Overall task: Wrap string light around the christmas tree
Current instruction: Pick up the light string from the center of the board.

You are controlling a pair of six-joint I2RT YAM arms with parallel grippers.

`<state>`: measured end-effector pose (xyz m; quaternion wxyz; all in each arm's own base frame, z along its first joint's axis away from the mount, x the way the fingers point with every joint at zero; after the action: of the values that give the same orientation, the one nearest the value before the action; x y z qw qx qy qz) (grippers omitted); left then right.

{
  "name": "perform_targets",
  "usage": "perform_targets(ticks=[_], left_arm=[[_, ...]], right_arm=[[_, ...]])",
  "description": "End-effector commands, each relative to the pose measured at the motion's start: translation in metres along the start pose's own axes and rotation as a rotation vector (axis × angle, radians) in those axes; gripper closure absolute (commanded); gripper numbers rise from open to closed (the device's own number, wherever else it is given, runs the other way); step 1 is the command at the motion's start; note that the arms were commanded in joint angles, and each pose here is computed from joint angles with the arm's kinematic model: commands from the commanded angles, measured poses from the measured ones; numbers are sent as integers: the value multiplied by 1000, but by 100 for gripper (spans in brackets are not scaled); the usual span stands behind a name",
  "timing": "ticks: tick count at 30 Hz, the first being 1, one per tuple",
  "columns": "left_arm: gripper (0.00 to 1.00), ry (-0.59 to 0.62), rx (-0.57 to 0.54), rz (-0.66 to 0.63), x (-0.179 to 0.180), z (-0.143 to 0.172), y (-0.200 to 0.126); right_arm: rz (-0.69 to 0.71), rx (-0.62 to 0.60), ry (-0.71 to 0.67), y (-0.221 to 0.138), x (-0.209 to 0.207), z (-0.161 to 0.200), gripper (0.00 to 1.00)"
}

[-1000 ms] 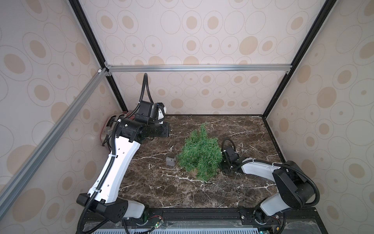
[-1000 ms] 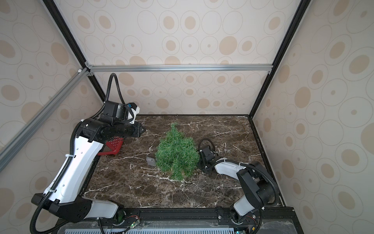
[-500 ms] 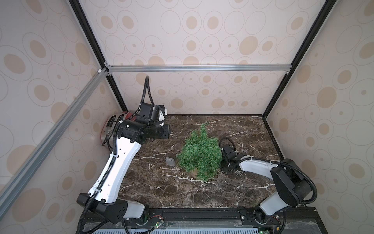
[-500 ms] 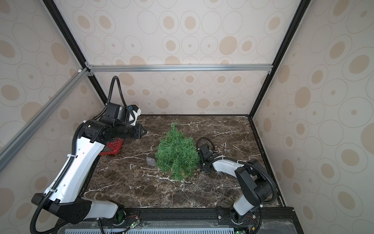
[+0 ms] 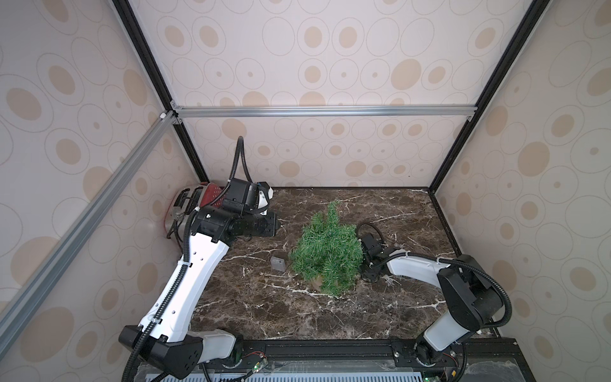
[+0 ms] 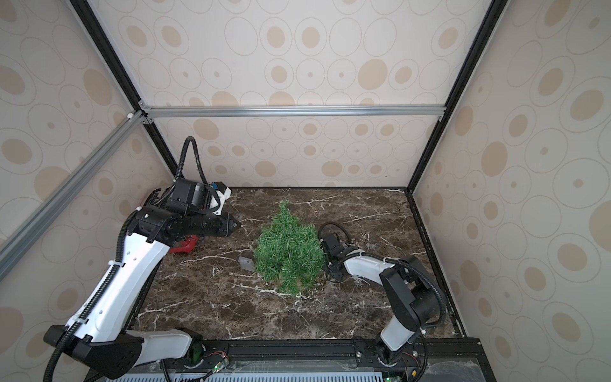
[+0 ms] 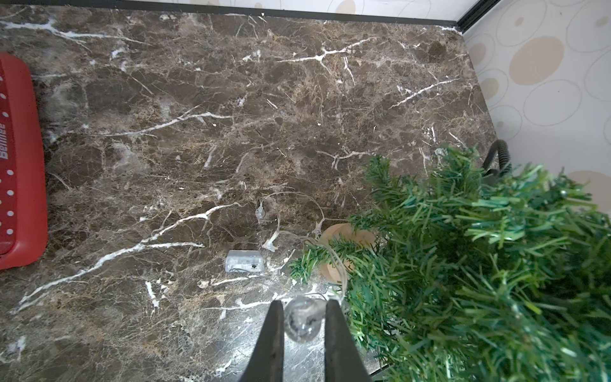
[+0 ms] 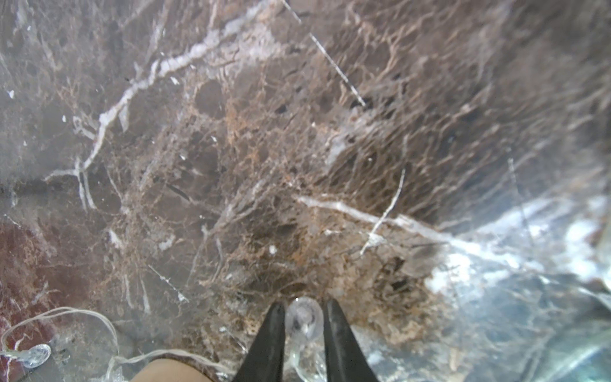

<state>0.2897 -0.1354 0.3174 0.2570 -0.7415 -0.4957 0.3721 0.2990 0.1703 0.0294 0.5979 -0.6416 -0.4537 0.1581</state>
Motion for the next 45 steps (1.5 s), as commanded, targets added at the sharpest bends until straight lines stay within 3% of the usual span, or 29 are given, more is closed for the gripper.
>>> perform_targets(ticks=[1, 4, 10, 15, 27, 35, 45], left_arm=[[98, -7, -33, 18, -4, -3, -11], [98, -8, -39, 19, -4, -5, -11], [98, -10, -60, 13, -5, -15, -13], [98, -5, -84, -19, -2, -28, -10], [98, -12, -123, -112, 11, -56, 6], [98, -16, -162, -165, 18, -70, 1], [100, -57, -254, -203, 25, -86, -14]], right_arm=[[136, 42, 10, 12, -34, 15, 79], [105, 35, 29, 8, -31, 14, 86], [54, -62, 17, -26, -21, -7, 89], [32, -217, -36, -65, -11, -43, 89], [-62, -370, -151, -128, 37, -132, 89], [-207, -533, -251, -217, 98, -175, 90], [-425, -683, -337, -334, 126, -183, 90]])
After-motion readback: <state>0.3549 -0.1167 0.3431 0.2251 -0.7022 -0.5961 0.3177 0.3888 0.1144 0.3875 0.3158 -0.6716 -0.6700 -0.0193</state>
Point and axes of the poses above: each gripper's point midway between its finger pads, its own y axis out along the fingers, its own x axis along the line the jaws close on, z = x × y, the point moved 1 cm from there along -y, back along the fingers, and after that the axes turned 1 degree about -y, right-handed, at the moved point
